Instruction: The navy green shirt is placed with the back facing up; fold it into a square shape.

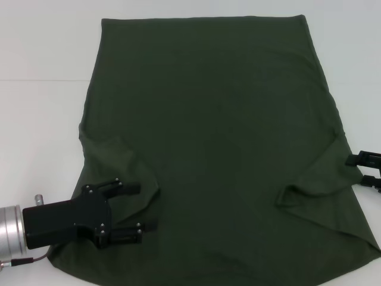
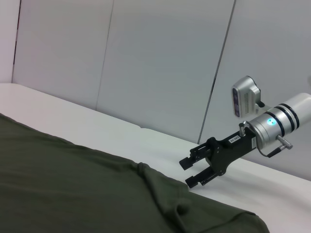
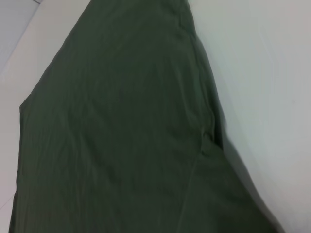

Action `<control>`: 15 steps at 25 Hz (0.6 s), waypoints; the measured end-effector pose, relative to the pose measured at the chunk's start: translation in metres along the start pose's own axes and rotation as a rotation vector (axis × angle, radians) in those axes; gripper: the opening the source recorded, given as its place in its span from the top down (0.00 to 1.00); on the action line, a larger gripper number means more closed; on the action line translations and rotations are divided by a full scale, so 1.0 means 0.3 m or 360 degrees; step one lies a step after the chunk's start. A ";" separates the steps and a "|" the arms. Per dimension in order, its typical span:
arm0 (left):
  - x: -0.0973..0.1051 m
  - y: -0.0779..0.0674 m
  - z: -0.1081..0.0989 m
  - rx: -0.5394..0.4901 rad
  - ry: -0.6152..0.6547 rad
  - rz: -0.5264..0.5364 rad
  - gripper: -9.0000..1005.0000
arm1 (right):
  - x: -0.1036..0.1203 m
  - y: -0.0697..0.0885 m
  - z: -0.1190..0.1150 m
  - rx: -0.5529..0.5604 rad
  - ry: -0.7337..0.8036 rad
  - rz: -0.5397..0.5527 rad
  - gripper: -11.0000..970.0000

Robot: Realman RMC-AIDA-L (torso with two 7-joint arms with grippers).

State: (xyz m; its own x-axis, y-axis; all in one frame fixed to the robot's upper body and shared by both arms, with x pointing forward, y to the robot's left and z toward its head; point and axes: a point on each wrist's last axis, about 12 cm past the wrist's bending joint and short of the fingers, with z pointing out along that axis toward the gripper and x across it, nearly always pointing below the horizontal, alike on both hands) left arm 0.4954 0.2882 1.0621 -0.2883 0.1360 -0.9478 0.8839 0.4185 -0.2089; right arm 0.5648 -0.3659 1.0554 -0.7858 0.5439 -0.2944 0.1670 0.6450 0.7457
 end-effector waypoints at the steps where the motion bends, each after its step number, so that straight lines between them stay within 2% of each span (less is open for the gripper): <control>1: 0.000 0.000 0.000 0.0000 0.0000 0.0000 0.13 | 0.000 0.001 0.001 0.0000 0.0001 -0.0001 0.19; 15: 0.001 0.001 -0.003 -0.0005 0.0003 -0.0001 0.13 | -0.003 0.019 0.020 0.0000 0.0010 -0.0023 0.19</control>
State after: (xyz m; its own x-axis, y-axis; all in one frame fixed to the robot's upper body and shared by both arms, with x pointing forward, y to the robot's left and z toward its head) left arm 0.4952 0.2893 1.0619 -0.2894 0.1374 -0.9473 0.8826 0.4214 -0.2085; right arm 0.5700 -0.3595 1.0564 -0.7917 0.5312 -0.3016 0.1555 0.6527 0.7415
